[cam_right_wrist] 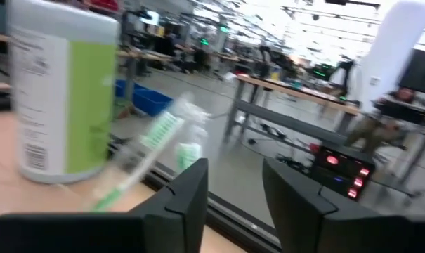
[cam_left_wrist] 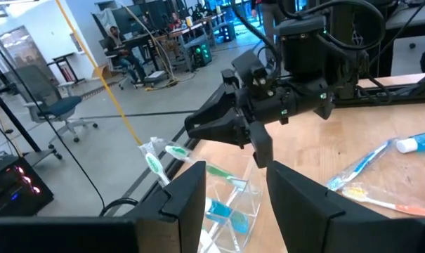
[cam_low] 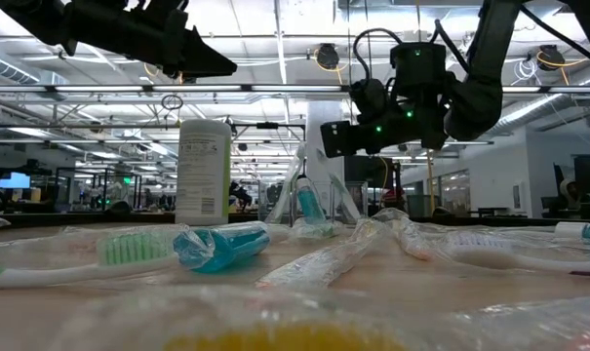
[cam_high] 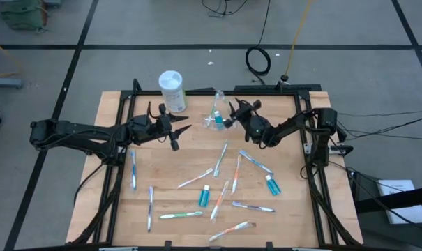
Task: Pick & Place toothbrushing station
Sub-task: Put the green toothbrush into the transparent organizer, then put the blue toothbrush into the transparent organizer
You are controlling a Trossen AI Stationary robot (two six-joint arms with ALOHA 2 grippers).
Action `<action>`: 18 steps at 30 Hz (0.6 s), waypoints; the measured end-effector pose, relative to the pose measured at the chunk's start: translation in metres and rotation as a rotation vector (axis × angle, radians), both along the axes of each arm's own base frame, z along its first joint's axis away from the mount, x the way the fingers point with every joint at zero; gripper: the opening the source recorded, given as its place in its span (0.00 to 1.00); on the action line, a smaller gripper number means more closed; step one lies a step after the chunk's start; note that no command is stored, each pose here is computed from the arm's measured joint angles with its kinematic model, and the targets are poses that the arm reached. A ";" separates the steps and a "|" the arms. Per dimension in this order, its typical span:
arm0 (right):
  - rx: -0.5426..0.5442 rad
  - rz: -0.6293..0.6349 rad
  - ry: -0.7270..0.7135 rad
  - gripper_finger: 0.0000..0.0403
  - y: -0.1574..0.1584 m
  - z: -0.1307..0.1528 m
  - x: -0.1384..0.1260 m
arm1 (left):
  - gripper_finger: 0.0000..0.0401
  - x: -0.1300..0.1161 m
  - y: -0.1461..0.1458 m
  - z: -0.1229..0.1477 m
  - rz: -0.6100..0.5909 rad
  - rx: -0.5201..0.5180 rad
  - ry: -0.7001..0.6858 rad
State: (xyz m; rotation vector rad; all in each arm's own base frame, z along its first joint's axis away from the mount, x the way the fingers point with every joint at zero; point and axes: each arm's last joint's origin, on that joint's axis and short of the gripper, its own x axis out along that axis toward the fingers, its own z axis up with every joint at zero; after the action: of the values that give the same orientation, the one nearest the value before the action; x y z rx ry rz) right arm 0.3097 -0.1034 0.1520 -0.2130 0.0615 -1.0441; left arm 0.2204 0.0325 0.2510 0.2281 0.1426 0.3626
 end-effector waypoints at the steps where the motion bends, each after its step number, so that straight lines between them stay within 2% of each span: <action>1: 0.003 -0.017 0.013 0.35 0.000 -0.001 0.000 | 0.39 0.000 0.000 0.000 0.000 0.000 0.002; 5: -0.027 -0.035 0.098 0.41 0.002 -0.003 0.000 | 0.39 0.000 0.000 -0.001 0.000 -0.001 0.008; 12: -0.114 0.043 0.228 0.43 0.027 -0.001 0.007 | 0.39 0.000 0.000 -0.001 0.000 -0.004 0.008; 18: -0.189 0.019 0.241 0.43 0.050 0.030 0.003 | 0.39 -0.001 0.000 -0.004 0.013 -0.108 0.004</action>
State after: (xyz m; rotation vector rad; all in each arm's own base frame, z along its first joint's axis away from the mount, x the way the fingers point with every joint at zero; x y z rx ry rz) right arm 0.3127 -0.0537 0.1820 -0.5096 0.1787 -1.0013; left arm 0.2198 0.0324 0.2467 0.1214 0.1671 0.3660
